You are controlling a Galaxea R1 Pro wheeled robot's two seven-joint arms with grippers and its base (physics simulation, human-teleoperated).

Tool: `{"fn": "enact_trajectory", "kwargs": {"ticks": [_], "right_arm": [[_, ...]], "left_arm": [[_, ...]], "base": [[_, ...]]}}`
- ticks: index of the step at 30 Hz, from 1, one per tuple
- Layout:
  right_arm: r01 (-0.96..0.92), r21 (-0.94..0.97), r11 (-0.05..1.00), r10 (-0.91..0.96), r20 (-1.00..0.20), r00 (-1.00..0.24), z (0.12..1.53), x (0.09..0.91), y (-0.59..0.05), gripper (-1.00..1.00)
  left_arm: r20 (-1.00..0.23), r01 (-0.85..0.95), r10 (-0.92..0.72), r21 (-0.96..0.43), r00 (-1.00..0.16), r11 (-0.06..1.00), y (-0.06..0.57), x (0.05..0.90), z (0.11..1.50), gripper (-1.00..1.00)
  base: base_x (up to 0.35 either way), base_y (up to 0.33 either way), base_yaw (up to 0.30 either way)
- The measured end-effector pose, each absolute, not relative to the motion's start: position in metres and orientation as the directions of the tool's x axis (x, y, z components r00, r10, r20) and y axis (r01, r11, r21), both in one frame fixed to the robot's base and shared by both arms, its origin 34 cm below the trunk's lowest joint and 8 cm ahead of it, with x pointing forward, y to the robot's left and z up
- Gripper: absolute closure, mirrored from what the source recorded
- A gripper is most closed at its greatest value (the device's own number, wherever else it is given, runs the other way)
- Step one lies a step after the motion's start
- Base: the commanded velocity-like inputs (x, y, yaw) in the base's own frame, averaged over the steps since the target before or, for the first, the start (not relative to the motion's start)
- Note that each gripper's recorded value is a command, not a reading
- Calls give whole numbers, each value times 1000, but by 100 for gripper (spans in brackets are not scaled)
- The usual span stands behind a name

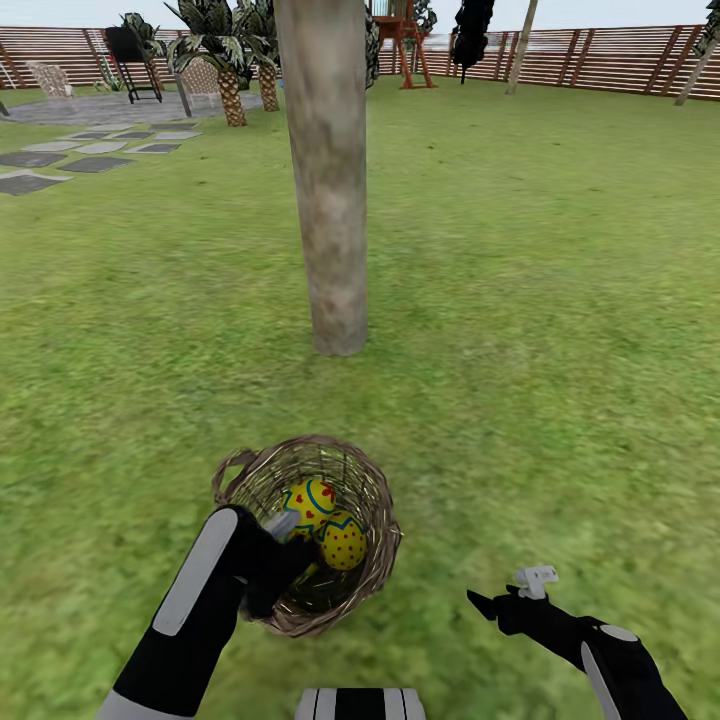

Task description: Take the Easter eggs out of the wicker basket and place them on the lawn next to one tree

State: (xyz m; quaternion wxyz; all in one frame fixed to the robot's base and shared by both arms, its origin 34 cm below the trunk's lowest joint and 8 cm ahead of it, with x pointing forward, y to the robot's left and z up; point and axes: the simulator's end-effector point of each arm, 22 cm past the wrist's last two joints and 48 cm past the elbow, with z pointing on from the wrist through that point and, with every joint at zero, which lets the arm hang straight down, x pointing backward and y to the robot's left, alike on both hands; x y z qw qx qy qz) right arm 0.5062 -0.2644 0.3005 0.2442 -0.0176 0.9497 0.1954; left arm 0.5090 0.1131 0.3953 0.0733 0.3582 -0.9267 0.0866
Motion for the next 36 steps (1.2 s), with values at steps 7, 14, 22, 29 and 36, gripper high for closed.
{"fn": "enact_trajectory", "kwargs": {"ticks": [7, 14, 22, 29, 36], "right_arm": [[-129, 362, 923, 61, -470, -881, 300, 506, -265, -100], [-126, 354, 927, 60, -470, -881, 299, 506, -266, -100], [-125, 353, 927, 60, -469, -881, 299, 506, -266, -100], [-126, 353, 927, 58, -468, -882, 299, 506, -266, -100], [-144, 348, 926, 50, -491, -870, 298, 507, -263, -100]], "left_arm": [[183, -549, -518, -297, -835, 781, 84, 528, 404, -100], [161, -420, -395, -499, -904, 758, 51, 543, 422, -100], [156, -403, -382, -539, -911, 740, 59, 549, 425, -100], [151, -411, -402, -572, -903, 709, 65, 557, 428, -100], [122, -332, -401, -793, -908, 511, 38, 588, 474, -100]], "base": [[0, 0, 0], [-17, 0, 0], [-294, 0, 0], [-278, 0, 0], [-21, 0, 0]]}}
